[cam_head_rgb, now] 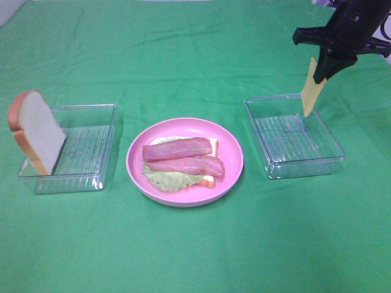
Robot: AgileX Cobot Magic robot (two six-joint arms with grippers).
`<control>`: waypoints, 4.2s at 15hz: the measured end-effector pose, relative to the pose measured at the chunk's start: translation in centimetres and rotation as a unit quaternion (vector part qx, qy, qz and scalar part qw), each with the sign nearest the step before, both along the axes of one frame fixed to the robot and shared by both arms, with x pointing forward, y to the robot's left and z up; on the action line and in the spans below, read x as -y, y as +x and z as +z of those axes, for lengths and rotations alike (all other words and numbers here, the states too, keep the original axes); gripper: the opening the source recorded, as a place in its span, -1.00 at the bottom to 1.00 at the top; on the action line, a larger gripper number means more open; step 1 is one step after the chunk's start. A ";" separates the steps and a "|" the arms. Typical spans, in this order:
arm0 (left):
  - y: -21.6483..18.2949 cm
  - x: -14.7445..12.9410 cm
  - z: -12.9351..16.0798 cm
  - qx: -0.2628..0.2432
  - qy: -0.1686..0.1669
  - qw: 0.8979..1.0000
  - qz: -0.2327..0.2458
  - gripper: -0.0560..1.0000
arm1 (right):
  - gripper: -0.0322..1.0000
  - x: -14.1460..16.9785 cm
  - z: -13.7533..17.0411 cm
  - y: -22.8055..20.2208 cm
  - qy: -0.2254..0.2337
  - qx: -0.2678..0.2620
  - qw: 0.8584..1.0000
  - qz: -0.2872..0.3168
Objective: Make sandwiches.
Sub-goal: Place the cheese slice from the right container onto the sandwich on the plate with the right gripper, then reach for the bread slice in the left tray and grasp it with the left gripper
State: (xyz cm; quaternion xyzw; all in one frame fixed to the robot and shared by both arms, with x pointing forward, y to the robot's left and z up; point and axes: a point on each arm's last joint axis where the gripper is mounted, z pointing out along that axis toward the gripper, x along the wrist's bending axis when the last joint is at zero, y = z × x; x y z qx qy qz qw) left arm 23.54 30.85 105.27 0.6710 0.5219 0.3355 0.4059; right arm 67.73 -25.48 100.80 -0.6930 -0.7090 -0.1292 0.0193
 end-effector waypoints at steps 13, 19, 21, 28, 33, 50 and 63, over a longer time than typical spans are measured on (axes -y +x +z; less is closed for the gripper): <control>0.0 0.0 0.0 0.000 0.000 1.000 0.000 0.69 | -0.94 -13.6 0.3 -8.9 0.217 0.031 0.972 0.084; 0.0 0.0 0.0 0.000 0.000 1.000 0.000 0.69 | -0.94 -19.3 -3.6 -8.8 0.321 0.009 0.945 0.067; 0.0 0.0 0.0 0.000 0.000 1.000 0.000 0.69 | -0.94 -19.6 -4.8 -8.4 0.334 0.000 0.941 0.061; 0.0 0.0 0.0 0.000 0.000 1.000 0.000 0.69 | -0.94 -19.0 -8.3 -8.4 0.262 -0.032 0.961 0.076; 0.0 0.0 0.0 0.000 0.000 1.000 0.000 0.69 | -0.94 -17.5 -9.5 -8.5 0.161 -0.043 0.984 0.067; 0.0 0.0 0.0 0.000 0.000 1.000 0.000 0.69 | 0.59 -13.9 3.4 -12.9 0.070 0.047 0.976 0.198; 0.0 0.0 0.0 0.000 0.000 1.000 0.000 0.69 | 0.59 -0.9 5.8 -36.7 0.016 0.142 0.968 0.208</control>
